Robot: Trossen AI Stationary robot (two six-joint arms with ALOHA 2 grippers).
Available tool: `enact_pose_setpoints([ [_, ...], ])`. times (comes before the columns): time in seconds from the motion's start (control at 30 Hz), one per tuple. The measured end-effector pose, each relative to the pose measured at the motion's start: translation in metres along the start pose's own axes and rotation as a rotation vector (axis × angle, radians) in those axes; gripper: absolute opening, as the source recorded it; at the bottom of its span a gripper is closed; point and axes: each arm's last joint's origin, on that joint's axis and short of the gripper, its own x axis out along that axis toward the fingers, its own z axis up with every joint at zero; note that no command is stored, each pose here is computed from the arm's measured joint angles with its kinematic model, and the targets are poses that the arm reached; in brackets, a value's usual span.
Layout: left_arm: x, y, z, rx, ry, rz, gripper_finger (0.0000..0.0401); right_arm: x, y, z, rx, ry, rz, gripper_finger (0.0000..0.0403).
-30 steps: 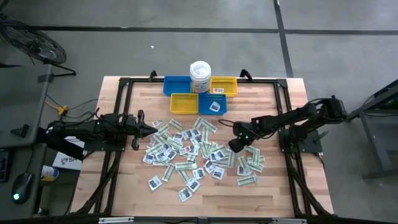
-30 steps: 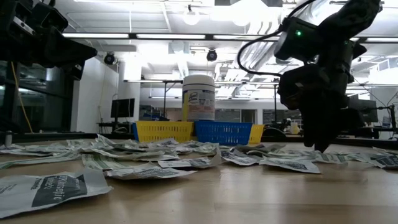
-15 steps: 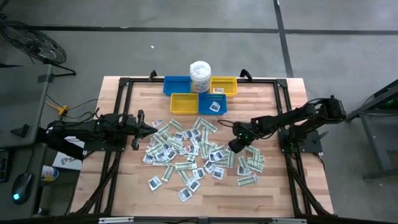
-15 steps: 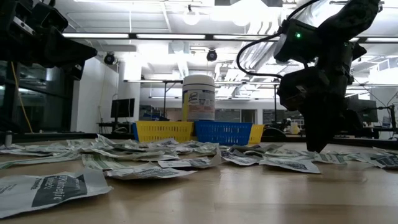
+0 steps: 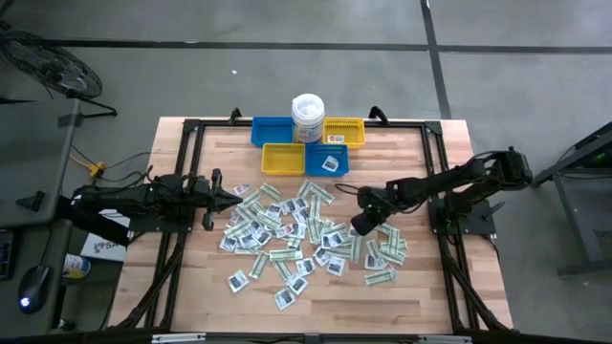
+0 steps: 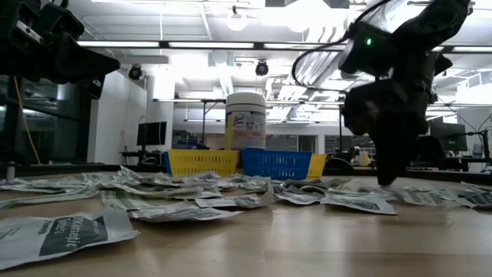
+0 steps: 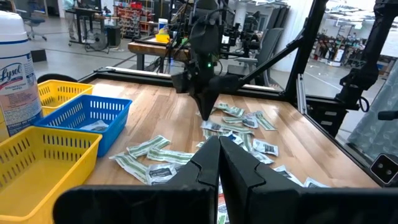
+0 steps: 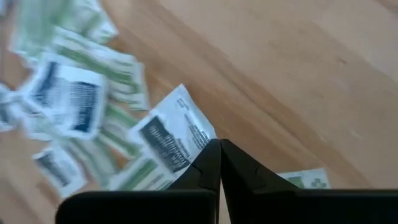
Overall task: Pick & Place First Aid Supplies
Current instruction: Put the black towelette pack into the right blue bin
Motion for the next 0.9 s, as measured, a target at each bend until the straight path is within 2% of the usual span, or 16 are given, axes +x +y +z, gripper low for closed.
enact_pose_setpoints([
  [0.53, 0.0, 0.0, 0.0, 0.0, 0.0, 0.0, 0.0007, -0.048, 0.009, 0.012, -0.046, -0.245, 0.154, 0.0],
  [0.9, 0.0, 0.0, 0.0, 0.0, 0.0, 0.0, 0.0007, -0.077, 0.006, 0.047, -0.079, -0.552, 0.273, 0.0],
])
